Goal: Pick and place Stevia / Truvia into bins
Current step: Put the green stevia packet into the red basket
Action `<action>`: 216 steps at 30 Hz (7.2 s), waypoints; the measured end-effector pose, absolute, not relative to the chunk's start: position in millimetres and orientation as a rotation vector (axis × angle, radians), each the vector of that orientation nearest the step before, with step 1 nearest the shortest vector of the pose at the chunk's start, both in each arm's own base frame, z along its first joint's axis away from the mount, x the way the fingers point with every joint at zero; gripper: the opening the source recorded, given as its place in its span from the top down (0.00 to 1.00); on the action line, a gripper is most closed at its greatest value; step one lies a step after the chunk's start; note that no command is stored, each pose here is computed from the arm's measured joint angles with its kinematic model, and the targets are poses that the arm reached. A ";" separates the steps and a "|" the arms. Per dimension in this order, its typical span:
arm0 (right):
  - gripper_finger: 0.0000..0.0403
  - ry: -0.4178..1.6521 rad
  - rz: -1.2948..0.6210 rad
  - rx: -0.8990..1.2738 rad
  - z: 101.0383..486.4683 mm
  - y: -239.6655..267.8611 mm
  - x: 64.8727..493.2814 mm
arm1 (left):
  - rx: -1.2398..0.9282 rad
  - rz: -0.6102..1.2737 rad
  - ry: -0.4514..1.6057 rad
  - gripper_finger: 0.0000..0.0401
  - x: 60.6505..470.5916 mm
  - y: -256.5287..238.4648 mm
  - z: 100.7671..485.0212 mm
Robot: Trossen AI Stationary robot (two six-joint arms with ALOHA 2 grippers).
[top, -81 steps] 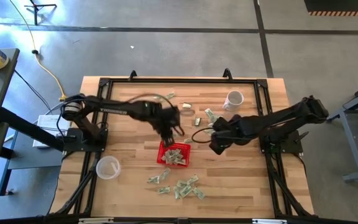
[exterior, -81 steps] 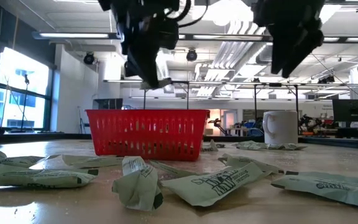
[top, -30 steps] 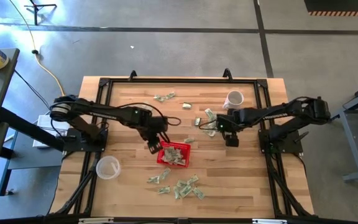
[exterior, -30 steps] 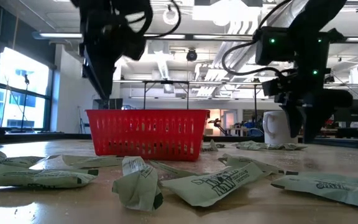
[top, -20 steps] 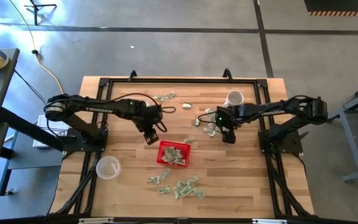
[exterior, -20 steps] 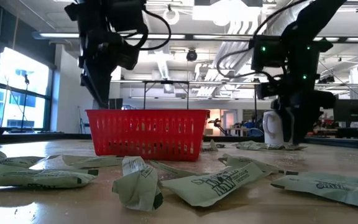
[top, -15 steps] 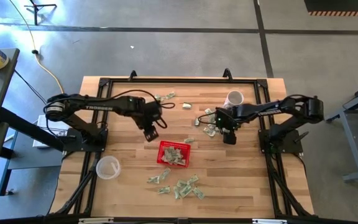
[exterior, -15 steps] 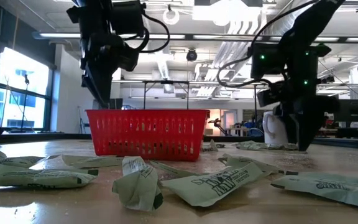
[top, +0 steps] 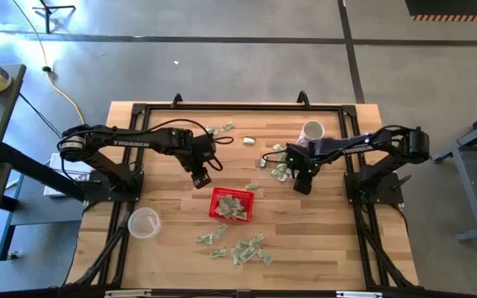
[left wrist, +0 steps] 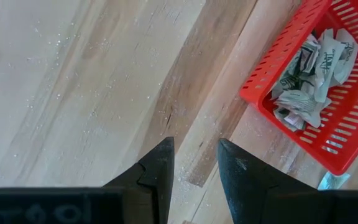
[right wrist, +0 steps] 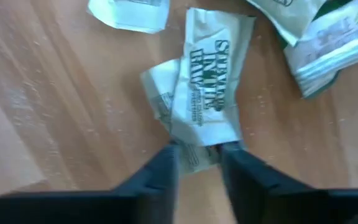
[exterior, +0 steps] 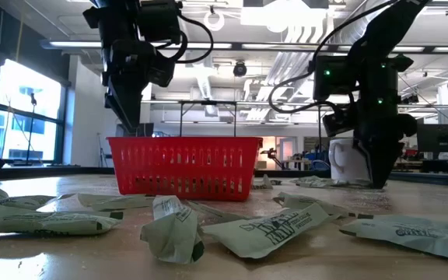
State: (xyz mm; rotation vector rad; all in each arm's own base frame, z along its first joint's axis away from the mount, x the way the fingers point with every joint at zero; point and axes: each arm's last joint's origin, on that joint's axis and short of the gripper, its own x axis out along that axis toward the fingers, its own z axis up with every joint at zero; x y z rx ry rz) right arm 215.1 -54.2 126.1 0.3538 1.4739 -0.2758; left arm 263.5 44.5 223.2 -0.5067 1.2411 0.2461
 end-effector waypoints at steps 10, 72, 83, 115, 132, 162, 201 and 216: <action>0.95 1.336 -0.199 0.468 168.1 -42.9 255.6 | -0.559 0.278 1.228 0.61 264.3 44.5 223.5; 0.26 0.873 -0.516 0.433 286.9 -11.4 292.6 | -0.086 0.475 1.491 0.61 235.0 174.7 193.5; 0.26 0.873 -0.539 0.473 286.4 -22.5 292.0 | 0.134 0.195 1.565 0.61 248.2 177.7 168.0; 0.26 0.899 -0.597 0.459 284.0 -24.3 288.3 | 0.245 0.265 1.552 0.61 260.8 165.4 162.7; 0.26 0.911 -0.598 0.456 283.3 -25.4 287.4 | 0.389 0.059 1.491 0.25 266.8 165.1 163.0; 0.26 0.939 -0.575 0.424 282.5 -21.7 286.2 | 0.131 0.069 1.657 0.90 286.6 147.8 175.4; 0.26 0.899 -0.598 0.345 300.9 82.7 229.1 | -0.264 0.355 1.399 0.43 347.4 18.1 262.0; 0.26 0.890 -0.739 0.395 300.8 44.2 238.7 | -0.325 0.517 1.414 0.42 302.3 209.9 236.2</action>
